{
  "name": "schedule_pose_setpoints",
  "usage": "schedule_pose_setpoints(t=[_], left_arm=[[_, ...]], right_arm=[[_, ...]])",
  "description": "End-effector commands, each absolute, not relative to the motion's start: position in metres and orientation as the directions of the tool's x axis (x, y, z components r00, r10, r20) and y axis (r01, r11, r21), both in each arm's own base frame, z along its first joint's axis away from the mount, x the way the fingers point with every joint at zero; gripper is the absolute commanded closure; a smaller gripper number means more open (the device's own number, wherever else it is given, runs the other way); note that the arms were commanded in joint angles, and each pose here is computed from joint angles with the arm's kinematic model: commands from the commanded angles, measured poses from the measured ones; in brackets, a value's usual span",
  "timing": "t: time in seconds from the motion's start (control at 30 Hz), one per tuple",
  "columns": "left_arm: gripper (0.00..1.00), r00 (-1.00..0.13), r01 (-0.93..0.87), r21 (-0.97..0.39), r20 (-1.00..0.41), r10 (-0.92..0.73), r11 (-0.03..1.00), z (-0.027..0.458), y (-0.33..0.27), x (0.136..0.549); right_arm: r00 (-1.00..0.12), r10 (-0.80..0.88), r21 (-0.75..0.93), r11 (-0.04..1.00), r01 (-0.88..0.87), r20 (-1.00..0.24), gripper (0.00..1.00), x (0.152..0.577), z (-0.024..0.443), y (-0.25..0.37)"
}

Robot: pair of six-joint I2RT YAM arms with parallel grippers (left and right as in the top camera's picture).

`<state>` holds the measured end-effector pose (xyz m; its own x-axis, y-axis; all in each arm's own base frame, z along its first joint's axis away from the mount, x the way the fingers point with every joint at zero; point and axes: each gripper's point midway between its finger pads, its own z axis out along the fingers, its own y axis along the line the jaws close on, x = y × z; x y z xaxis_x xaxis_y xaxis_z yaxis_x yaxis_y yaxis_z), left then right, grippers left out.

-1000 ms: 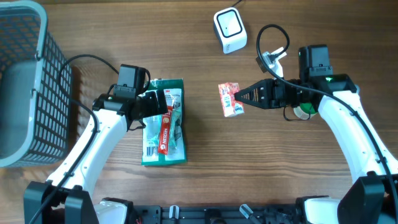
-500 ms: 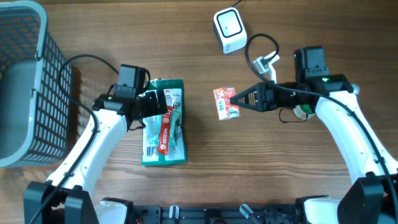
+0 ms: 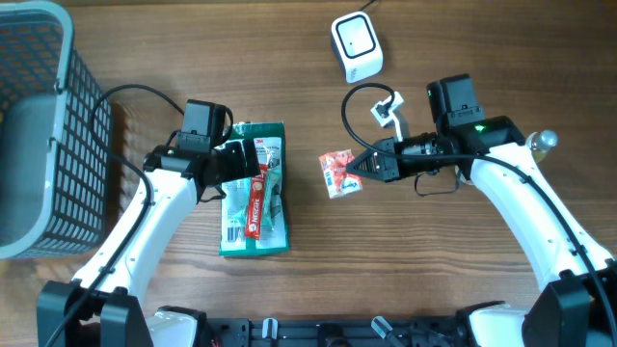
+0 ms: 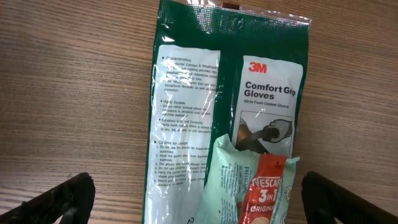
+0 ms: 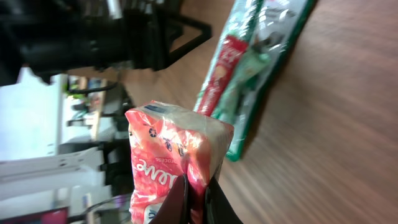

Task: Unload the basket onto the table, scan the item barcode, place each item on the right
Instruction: 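Lift the tissue pack up to the white scanner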

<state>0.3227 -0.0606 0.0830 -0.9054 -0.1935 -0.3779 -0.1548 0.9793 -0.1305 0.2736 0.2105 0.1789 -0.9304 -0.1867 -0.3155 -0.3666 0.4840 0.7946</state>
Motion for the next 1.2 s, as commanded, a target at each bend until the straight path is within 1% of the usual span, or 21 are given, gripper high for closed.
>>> schedule_pose_setpoints(t=[0.0,0.07,0.13,0.17,0.23,0.37,0.47,0.5,0.57,0.63,0.67,0.8,0.93,1.03,1.1,1.17], left_arm=[[0.00,-0.889,-0.168,-0.139,-0.406,-0.211,0.976,0.093,-0.059,0.328],[0.00,-0.889,-0.168,-0.139,-0.406,-0.211,0.976,0.093,-0.059,0.328],[0.00,-0.889,-0.168,-0.139,-0.406,-0.211,0.976,0.093,-0.059,0.328],[0.00,-0.889,-0.168,-0.139,-0.406,-0.211,0.976,0.093,-0.059,0.328],[0.00,-0.889,-0.168,-0.139,-0.406,-0.211,0.976,0.093,-0.059,0.328],[0.00,-0.889,-0.168,-0.139,-0.406,-0.211,0.976,0.093,-0.059,0.328],[0.00,-0.889,-0.168,-0.139,-0.406,-0.211,0.976,0.093,-0.059,0.328],[0.00,-0.889,-0.168,-0.139,-0.406,-0.211,0.976,0.093,-0.059,0.328],[0.00,-0.889,-0.168,-0.139,-0.406,-0.211,0.976,0.093,-0.059,0.328],[0.00,-0.889,-0.168,-0.139,-0.406,-0.211,0.976,0.093,-0.059,0.328],[0.00,-0.889,-0.168,-0.139,-0.406,-0.211,0.976,0.093,-0.059,0.328],[0.00,-0.889,-0.168,-0.139,-0.406,-0.211,0.976,0.093,-0.059,0.328],[0.00,-0.889,-0.168,-0.139,-0.406,-0.211,0.976,0.093,-0.059,0.328],[0.00,-0.889,-0.168,-0.139,-0.406,-0.211,0.976,0.093,-0.059,0.328],[0.00,-0.889,-0.168,-0.139,-0.406,-0.211,0.976,0.093,-0.059,0.328],[0.00,-0.889,-0.168,-0.139,-0.406,-0.211,0.976,0.093,-0.059,0.328]], right_arm=[[-0.921,-0.175,0.753,0.533,-0.386,-0.348,0.96,0.282,0.176,0.207],[-0.934,-0.144,0.754,0.556,-0.349,-0.326,0.96,0.286,0.175,0.206],[-0.946,-0.103,0.705,0.643,-0.299,-0.307,0.96,0.296,0.167,0.196],[-0.950,-0.080,0.658,0.704,-0.268,-0.302,0.96,0.303,0.166,0.187],[-0.940,-0.069,0.593,0.760,-0.266,-0.334,0.96,0.315,0.186,0.177],[-0.866,-0.036,0.431,0.857,-0.283,-0.498,0.96,0.349,0.259,0.154],[-0.766,-0.054,0.334,0.879,-0.341,-0.640,0.96,0.372,0.301,0.148],[-0.733,-0.046,0.311,0.886,-0.344,-0.679,0.96,0.382,0.309,0.146],[-0.658,-0.045,0.212,0.928,-0.305,-0.752,0.96,0.406,0.318,0.134],[-0.611,-0.104,0.086,0.958,-0.274,-0.785,0.96,0.423,0.316,0.124],[-0.588,-0.149,0.024,0.961,-0.277,-0.795,0.96,0.433,0.313,0.123],[-0.525,-0.260,-0.107,0.947,-0.305,-0.811,0.96,0.470,0.295,0.137],[-0.505,-0.386,-0.253,0.916,-0.312,-0.772,0.96,0.508,0.248,0.157],[-0.471,-0.510,-0.421,0.860,-0.289,-0.719,0.95,0.537,0.210,0.170],[-0.417,-0.609,-0.538,0.793,-0.288,-0.675,0.96,0.552,0.193,0.186],[-0.378,-0.691,-0.663,0.714,-0.225,-0.615,0.96,0.566,0.186,0.192]])
